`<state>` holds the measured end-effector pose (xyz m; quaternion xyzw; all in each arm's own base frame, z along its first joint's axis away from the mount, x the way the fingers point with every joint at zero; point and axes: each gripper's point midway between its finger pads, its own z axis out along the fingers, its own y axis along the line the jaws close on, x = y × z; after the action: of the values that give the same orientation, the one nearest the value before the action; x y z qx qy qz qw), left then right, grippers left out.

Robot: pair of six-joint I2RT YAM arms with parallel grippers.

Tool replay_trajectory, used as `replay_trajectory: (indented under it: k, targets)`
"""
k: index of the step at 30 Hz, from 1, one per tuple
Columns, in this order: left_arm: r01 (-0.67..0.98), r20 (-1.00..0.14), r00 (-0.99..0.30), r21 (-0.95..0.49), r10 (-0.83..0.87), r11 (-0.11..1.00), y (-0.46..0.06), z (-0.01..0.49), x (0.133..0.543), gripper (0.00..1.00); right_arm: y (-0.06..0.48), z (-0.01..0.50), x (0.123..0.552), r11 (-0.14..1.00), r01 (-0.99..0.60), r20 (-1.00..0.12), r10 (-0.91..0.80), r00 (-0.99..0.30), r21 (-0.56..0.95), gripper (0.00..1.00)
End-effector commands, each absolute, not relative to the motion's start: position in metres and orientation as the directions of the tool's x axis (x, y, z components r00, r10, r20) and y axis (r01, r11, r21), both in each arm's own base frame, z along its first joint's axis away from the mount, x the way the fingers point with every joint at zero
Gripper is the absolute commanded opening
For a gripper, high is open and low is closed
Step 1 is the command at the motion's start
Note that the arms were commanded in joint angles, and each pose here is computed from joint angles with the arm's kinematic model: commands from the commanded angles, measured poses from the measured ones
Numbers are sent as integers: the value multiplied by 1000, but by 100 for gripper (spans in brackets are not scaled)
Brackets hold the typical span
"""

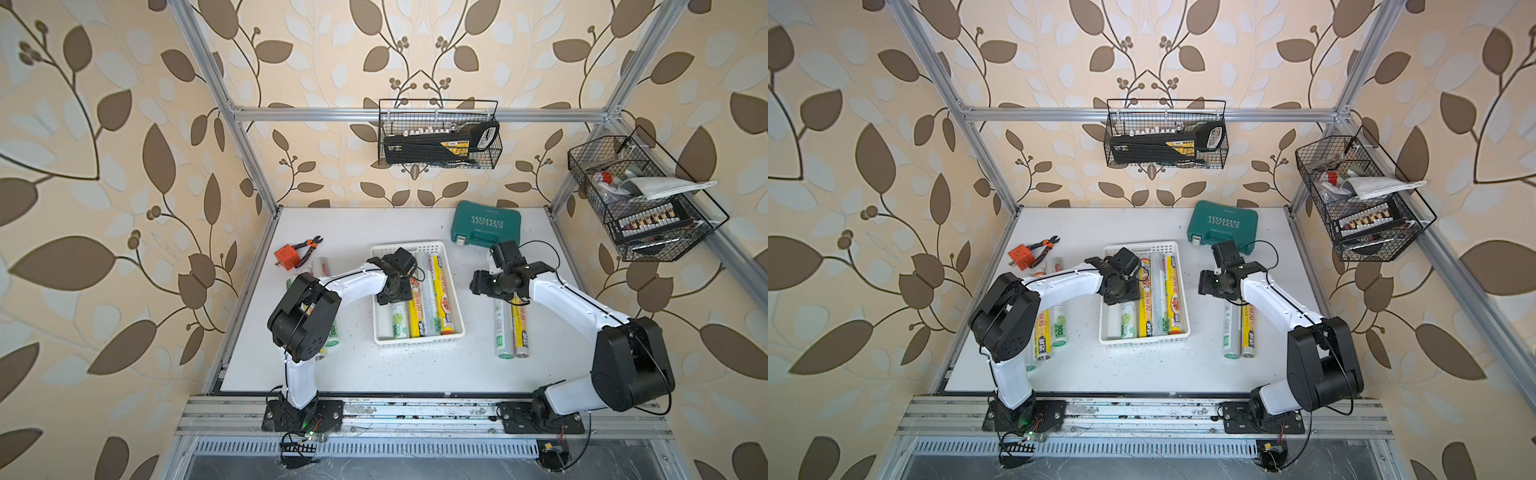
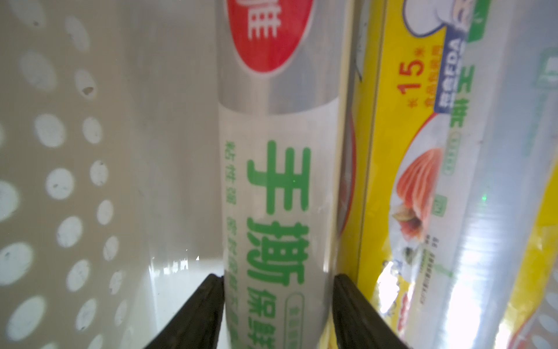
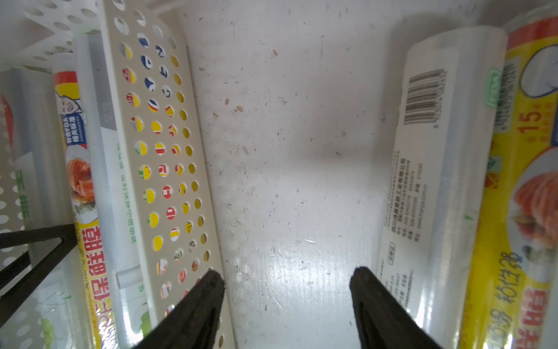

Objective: Put the plastic wrap into the basket
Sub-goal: Place the plastic wrap in the basket, then pick up the plastic wrap from the center of the board.

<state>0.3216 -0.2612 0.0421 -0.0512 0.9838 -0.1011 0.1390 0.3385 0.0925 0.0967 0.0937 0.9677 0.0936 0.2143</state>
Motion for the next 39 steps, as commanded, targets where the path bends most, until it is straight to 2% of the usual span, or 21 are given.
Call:
replay_trajectory:
  k: [1, 17, 28, 36, 39]
  targets:
    - [-65, -294, -943, -290, -154, 955, -272, 66, 325, 61, 90, 98, 332, 961, 152, -374, 232, -898, 231, 70]
    - [-9, -384, -908, -376, -165, 927, -266, 143, 313, 64, 43, 97, 313, 970, 206, -337, 237, -911, 125, 70]
    - [-48, -521, -832, -279, -193, 959, -210, 195, 298, 83, 28, 83, 306, 967, 233, -295, 252, -922, 98, 71]
    - [-98, -600, -777, -186, -192, 978, -170, 211, 289, 98, 25, 75, 304, 962, 256, -270, 273, -923, 99, 71]
    - [-112, -618, -762, -168, -193, 980, -159, 215, 286, 99, 24, 72, 303, 961, 260, -261, 276, -925, 98, 71]
